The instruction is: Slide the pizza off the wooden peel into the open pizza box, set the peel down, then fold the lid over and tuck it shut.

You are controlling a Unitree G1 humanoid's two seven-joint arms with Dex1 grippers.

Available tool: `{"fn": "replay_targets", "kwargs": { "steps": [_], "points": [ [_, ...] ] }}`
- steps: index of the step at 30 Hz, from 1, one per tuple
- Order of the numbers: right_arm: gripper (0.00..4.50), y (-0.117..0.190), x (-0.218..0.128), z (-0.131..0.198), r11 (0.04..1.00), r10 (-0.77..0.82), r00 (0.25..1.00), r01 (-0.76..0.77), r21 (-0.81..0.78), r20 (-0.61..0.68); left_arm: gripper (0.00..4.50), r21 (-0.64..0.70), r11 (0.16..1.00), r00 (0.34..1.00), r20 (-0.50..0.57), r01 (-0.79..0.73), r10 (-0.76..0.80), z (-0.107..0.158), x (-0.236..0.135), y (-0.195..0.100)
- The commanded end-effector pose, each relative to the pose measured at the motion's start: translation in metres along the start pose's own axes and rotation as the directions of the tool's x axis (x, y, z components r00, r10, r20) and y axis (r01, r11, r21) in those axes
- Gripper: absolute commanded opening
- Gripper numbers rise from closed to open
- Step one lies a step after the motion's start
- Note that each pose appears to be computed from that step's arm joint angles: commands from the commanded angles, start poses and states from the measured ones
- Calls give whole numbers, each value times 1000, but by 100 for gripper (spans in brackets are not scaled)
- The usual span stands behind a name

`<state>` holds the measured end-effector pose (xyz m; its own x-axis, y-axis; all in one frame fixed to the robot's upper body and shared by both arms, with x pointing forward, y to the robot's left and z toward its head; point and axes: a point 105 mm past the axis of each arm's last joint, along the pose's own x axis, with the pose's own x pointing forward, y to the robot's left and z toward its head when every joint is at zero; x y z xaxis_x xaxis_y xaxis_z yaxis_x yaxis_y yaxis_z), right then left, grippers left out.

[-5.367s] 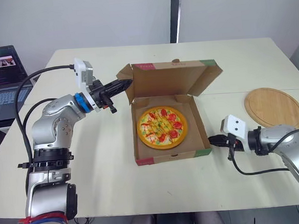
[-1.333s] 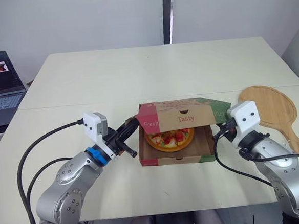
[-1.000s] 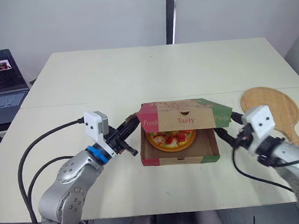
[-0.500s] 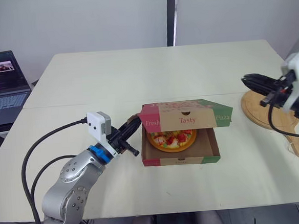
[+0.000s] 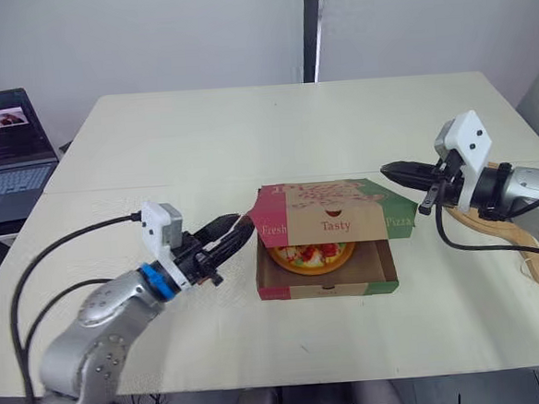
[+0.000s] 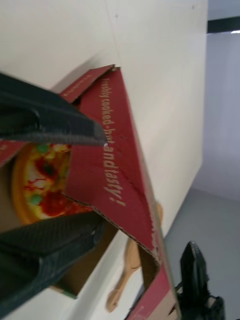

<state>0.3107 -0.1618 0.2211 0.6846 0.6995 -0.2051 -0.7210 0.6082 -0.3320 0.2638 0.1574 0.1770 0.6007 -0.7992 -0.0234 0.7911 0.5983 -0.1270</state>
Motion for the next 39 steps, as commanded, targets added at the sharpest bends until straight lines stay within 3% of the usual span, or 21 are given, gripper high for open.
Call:
{"fn": "replay_targets", "kwargs": {
  "steps": [1,2,7,10,16,22,29,33,39],
  "points": [
    [0,0,-1,10,999,8,999,-7,-50,32,341,-66,990,992,-31,122,-124,26,-18,4],
    [0,0,-1,9,999,11,999,-9,-52,30,371,-74,987,989,-40,142,-145,36,-23,7],
    [0,2,0,6,998,28,999,-27,-59,18,371,-9,990,990,22,138,-138,85,-14,29],
    [0,3,0,3,997,39,999,-39,-65,6,371,58,973,974,22,222,-224,99,9,23],
    [0,10,0,-3,995,77,997,-78,-63,-24,190,204,874,897,-134,441,-421,95,58,4],
    [0,25,-1,-11,988,140,989,-142,-52,-52,2,264,728,771,-300,633,-562,70,94,-16],
    [0,37,-4,-17,984,157,985,-162,-80,-66,2,261,634,675,-430,729,-600,34,103,-24],
    [0,22,-18,-12,993,53,998,-57,-105,-34,2,266,623,668,-439,736,-601,30,105,-24],
    [0,12,-44,-39,996,-25,989,12,-93,-144,2,264,618,662,-441,741,-606,28,105,-25]
  ]
}}
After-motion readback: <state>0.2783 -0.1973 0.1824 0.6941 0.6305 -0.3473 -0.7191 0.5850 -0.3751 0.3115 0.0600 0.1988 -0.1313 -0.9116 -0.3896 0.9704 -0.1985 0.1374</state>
